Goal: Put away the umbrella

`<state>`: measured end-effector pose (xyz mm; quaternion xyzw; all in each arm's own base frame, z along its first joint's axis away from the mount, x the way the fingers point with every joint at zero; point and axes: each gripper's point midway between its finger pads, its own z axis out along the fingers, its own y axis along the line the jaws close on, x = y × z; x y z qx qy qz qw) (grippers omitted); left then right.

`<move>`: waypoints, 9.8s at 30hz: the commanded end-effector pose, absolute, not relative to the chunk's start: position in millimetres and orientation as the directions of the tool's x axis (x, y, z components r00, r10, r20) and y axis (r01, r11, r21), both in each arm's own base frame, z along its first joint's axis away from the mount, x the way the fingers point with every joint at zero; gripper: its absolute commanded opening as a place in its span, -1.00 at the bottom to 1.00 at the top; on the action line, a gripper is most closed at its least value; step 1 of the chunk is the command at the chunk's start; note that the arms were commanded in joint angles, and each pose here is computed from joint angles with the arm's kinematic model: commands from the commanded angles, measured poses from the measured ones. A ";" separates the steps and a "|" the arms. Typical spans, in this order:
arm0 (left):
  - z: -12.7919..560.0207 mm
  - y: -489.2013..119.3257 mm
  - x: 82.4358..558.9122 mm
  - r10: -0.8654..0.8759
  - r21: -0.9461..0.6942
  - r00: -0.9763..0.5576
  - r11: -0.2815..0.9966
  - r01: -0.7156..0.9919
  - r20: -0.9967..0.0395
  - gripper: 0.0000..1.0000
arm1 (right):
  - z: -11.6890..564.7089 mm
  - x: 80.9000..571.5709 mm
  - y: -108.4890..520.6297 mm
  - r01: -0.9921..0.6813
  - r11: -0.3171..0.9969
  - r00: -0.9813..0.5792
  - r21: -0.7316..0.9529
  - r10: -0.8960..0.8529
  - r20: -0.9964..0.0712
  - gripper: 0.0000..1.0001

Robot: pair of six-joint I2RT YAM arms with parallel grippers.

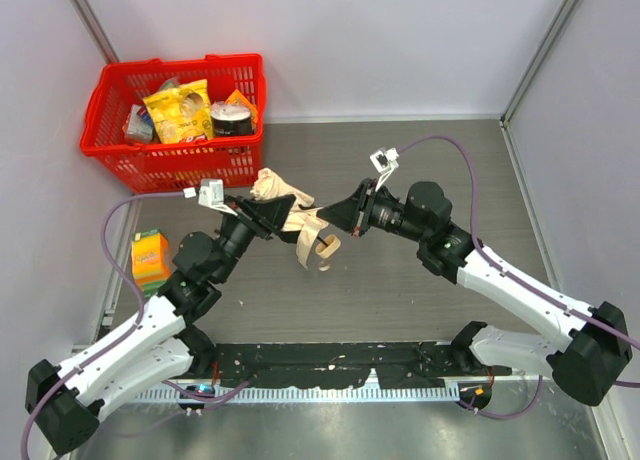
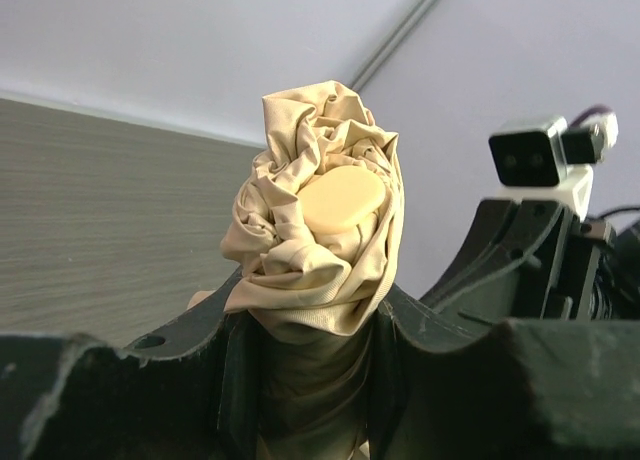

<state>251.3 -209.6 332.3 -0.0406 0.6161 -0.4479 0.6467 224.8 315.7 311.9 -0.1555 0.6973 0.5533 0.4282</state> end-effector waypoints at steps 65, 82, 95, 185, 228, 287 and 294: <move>467.5 -177.7 320.4 -0.929 -0.864 -0.219 -0.361 0.350 0.299 -1.00 | 289.5 224.4 449.5 -0.957 0.254 -0.075 0.139 0.246 -0.966 -0.98; 504.1 -194.4 304.4 -0.753 -0.759 -0.445 -0.615 0.213 0.485 -1.00 | 184.5 261.8 442.2 -0.911 0.388 -0.108 0.138 0.097 -0.989 -0.98; 507.2 -196.6 296.7 -0.733 -0.752 -0.487 -0.626 0.207 0.476 -1.00 | 180.6 283.7 388.7 -0.718 0.687 -0.053 0.117 0.114 -0.992 -0.14; 416.7 -259.3 279.3 -0.603 -0.902 -0.736 -0.430 -0.026 0.309 -1.00 | 337.5 371.3 321.7 -0.112 -0.337 -0.832 0.935 0.546 0.097 -0.99; 83.7 -176.7 255.7 -0.719 -0.393 -0.665 0.681 -0.618 -0.201 -1.00 | 304.3 256.2 353.7 -0.869 0.363 -0.226 0.336 0.314 -0.922 -0.98; 41.4 -149.0 272.1 -0.566 -0.102 -0.678 0.797 -0.595 -0.469 -1.00 | 299.9 179.0 466.8 -0.888 0.388 0.289 -0.246 0.056 -0.956 -0.98; 34.0 -150.7 276.4 -0.567 -0.097 -0.661 0.790 -0.605 -0.492 -1.00 | 335.8 168.9 474.3 -0.837 0.483 0.340 -0.257 0.091 -0.936 -0.99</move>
